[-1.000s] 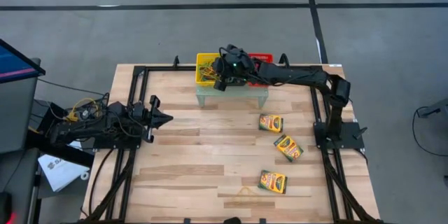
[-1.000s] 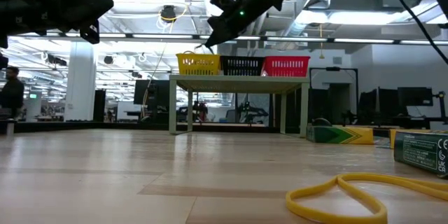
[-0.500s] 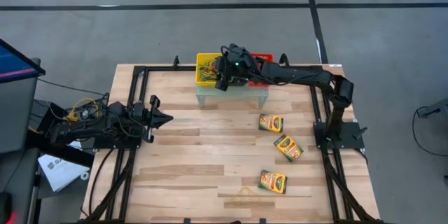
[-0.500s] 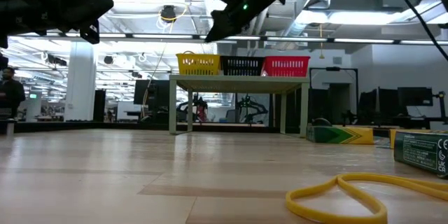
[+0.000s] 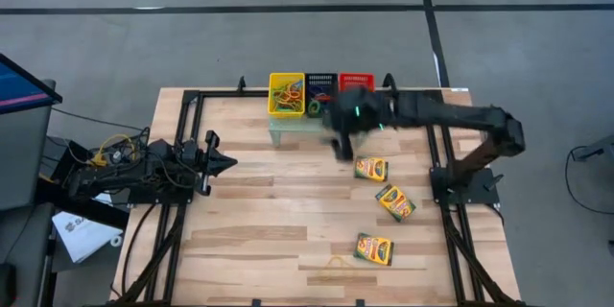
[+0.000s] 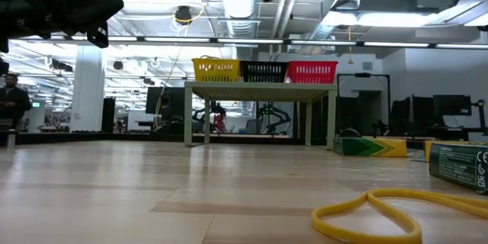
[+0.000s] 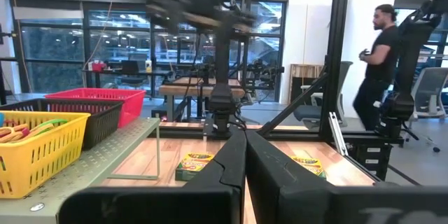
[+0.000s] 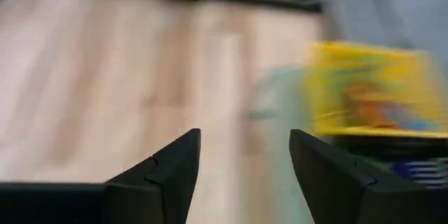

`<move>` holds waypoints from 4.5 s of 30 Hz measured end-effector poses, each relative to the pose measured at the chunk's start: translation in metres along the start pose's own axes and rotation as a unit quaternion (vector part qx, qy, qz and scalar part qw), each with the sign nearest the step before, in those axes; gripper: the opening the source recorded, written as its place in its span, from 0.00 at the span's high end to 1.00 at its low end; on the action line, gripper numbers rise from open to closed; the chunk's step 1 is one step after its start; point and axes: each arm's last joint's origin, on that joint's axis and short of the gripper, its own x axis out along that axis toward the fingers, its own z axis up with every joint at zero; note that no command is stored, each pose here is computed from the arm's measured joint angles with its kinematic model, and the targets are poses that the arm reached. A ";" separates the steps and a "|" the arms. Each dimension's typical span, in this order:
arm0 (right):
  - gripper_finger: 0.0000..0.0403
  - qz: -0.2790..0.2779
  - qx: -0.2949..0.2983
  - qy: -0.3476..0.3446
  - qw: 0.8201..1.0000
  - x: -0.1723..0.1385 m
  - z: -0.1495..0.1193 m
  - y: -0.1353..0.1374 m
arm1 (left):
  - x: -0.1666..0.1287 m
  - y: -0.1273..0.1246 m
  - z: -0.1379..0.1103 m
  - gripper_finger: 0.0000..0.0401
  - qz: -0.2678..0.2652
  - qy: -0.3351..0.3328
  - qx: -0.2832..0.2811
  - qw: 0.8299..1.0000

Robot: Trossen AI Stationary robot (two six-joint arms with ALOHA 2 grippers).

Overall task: Pick & Place Office Desk Supplies
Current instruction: Put the big yellow rubber band into the yellow bin on the shelf

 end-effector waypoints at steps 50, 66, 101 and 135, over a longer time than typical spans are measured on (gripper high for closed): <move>0.44 0.060 0.028 0.237 0.969 0.109 -0.104 0.316 | 0.000 0.000 0.000 1.00 -0.001 0.000 0.000 1.000; 0.49 0.030 0.079 0.198 0.977 0.117 -0.117 0.320 | 0.000 0.000 0.000 1.00 -0.001 0.000 0.000 1.000; 1.00 -0.022 0.103 0.177 0.979 0.122 -0.151 0.320 | 0.000 0.000 0.000 1.00 0.000 0.000 0.000 1.000; 1.00 -0.060 0.093 -0.093 0.990 -0.023 -0.022 0.202 | 0.000 0.000 0.000 1.00 0.000 0.000 0.000 1.000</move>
